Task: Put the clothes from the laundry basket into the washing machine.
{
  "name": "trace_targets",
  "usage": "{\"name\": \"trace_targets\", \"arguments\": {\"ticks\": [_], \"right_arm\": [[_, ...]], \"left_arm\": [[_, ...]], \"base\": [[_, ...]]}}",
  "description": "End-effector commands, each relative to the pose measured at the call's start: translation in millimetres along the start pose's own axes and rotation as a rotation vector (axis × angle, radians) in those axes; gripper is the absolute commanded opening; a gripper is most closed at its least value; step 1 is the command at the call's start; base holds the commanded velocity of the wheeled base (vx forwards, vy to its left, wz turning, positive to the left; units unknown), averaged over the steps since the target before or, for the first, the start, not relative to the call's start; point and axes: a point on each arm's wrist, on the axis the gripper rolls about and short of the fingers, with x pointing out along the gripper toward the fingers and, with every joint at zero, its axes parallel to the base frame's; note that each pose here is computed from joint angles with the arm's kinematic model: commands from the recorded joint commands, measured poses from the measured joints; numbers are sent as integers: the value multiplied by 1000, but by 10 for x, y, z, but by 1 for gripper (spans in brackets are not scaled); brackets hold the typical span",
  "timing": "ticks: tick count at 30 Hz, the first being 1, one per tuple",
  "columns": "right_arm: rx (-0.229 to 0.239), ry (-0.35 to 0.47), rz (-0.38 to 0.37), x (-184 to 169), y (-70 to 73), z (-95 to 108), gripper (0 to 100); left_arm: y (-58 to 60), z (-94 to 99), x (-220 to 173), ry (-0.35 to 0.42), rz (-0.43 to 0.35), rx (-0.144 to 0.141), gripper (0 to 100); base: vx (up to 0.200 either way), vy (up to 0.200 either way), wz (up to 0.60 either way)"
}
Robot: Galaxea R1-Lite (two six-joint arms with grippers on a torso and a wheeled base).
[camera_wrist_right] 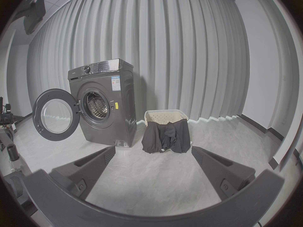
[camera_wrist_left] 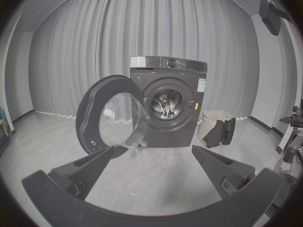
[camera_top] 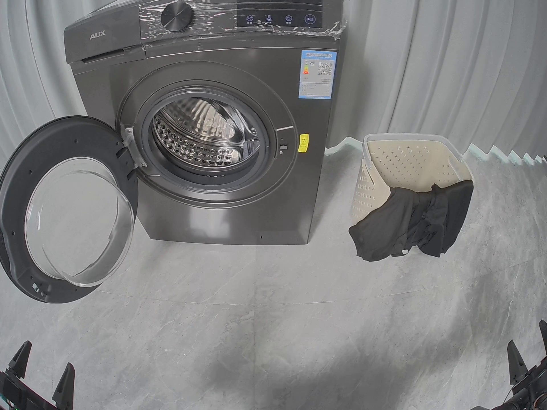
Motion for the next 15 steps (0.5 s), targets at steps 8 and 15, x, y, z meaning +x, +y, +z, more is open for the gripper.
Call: {"name": "trace_targets", "arguments": {"ticks": [8,15], "right_arm": [[0,6,1,4,0,-51,100],[0,6,1,4,0,-51,100]], "left_arm": [[1,-44,-3,-3,0,-1,100],[1,-46,-3,-2,-1,-1,100]], "base": [[0,0,0],[171,0,0]]}}
